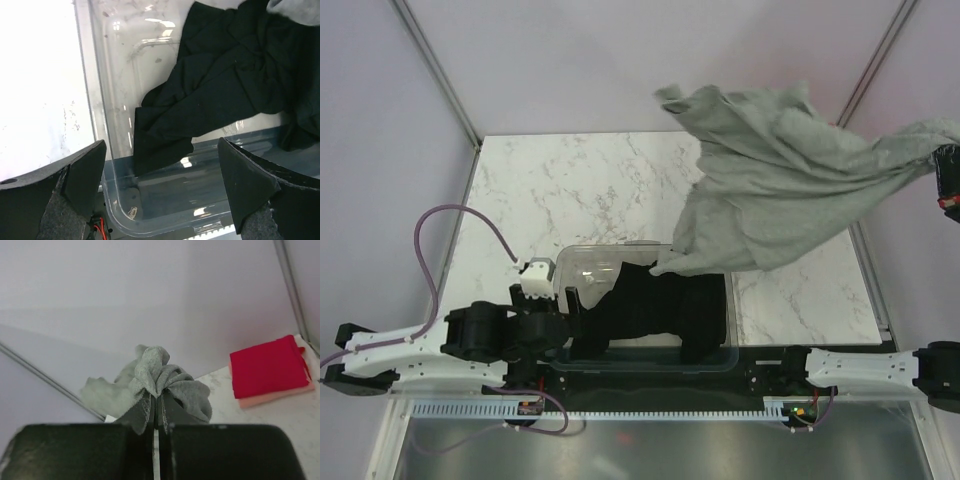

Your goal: Fold and stack the t-shirts

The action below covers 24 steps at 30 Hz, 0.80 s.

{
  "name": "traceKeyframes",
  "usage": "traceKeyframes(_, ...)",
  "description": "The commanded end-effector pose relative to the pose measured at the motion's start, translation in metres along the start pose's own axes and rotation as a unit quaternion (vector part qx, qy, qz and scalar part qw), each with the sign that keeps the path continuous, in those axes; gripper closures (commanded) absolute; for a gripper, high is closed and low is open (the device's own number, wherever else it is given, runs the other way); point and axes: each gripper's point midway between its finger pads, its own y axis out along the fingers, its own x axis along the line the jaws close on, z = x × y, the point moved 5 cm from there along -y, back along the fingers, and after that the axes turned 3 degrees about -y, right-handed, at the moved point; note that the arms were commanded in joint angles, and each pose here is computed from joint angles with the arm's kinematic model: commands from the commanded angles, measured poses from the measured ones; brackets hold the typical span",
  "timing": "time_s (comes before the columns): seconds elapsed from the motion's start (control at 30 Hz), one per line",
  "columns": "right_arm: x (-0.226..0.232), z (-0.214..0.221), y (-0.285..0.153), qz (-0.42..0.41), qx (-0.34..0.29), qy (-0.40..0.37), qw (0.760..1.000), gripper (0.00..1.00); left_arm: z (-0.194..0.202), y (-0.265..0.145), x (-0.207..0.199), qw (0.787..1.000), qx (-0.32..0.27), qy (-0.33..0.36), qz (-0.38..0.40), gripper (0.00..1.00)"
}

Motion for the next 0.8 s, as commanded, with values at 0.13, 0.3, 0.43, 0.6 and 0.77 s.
traceKeyframes(0.13,-0.044,0.026,-0.005,0.124,0.002,-0.097,0.988,1.00,-0.006,0.020,-0.022,0.998,0.010,0.067,-0.006,0.00)
traceKeyframes(0.3,-0.041,0.027,-0.003,0.151,0.007,-0.147,0.978,1.00,-0.026,0.056,-0.030,0.995,0.074,0.067,0.022,0.00)
traceKeyframes(0.43,-0.012,0.061,0.009,0.114,0.030,-0.221,0.968,1.00,-0.056,0.085,-0.016,0.993,0.093,0.046,-0.050,0.00)
traceKeyframes(0.6,0.015,0.121,0.015,0.054,0.075,-0.240,0.966,1.00,-0.065,0.106,0.010,0.987,0.115,0.003,-0.111,0.01)
traceKeyframes(0.77,0.027,0.159,0.025,0.090,0.082,-0.328,0.937,1.00,-0.051,0.126,0.040,0.977,0.153,-0.030,-0.147,0.03)
